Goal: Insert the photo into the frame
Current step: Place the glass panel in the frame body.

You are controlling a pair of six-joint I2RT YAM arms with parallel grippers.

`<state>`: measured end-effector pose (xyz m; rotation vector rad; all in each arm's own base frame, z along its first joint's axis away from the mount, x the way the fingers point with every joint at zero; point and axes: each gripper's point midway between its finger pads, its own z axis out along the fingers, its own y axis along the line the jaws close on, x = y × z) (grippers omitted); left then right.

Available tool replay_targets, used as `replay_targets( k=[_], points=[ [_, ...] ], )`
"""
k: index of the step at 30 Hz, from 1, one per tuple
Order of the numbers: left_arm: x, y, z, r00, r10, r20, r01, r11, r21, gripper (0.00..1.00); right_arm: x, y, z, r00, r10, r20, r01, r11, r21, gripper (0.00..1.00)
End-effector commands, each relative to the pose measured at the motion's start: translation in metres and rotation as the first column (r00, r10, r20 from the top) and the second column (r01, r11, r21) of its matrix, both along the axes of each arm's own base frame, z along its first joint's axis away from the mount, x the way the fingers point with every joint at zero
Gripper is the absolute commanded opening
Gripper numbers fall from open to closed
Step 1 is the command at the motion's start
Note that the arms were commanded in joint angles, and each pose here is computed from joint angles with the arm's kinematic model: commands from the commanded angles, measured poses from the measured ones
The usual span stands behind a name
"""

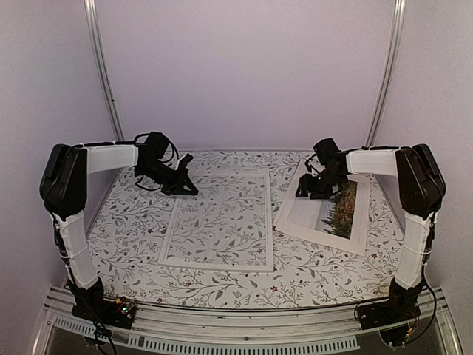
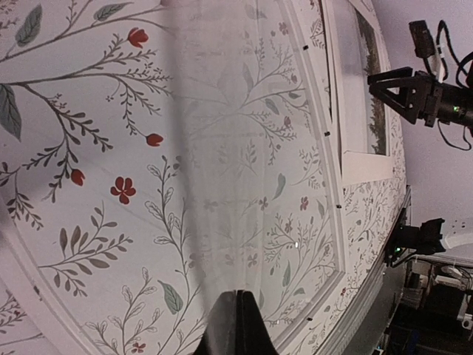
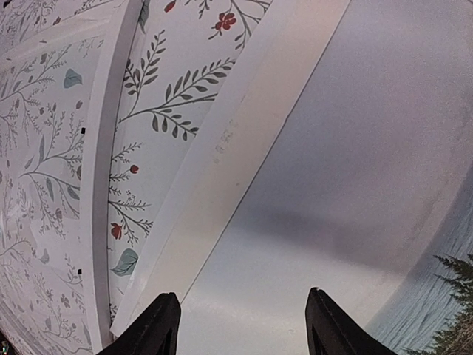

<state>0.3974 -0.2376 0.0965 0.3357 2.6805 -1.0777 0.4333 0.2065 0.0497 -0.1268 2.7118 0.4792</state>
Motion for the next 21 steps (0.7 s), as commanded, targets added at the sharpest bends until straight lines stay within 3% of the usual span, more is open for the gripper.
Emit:
replay_targets(
  k=[1, 16, 21],
  points=[
    [0.004, 0.0, 0.007, 0.999, -0.014, 0.029, 0.015, 1.0, -0.017, 0.0, 0.004, 0.008, 0.002, 1.0, 0.017, 0.01, -0.017, 1.0, 0.007, 0.61],
    [-0.007, -0.001, -0.011, 0.999, -0.024, -0.026, 0.025, 1.0, 0.014, 0.0, 0.003, 0.013, 0.003, 1.0, 0.027, 0.011, -0.027, 1.0, 0.008, 0.61],
    [-0.006, 0.0, -0.013, 0.999, -0.019, -0.035, 0.02, 1.0, 0.021, 0.06, 0.003, 0.014, 0.002, 1.0, 0.029, 0.01, -0.029, 1.0, 0.007, 0.61]
  ],
)
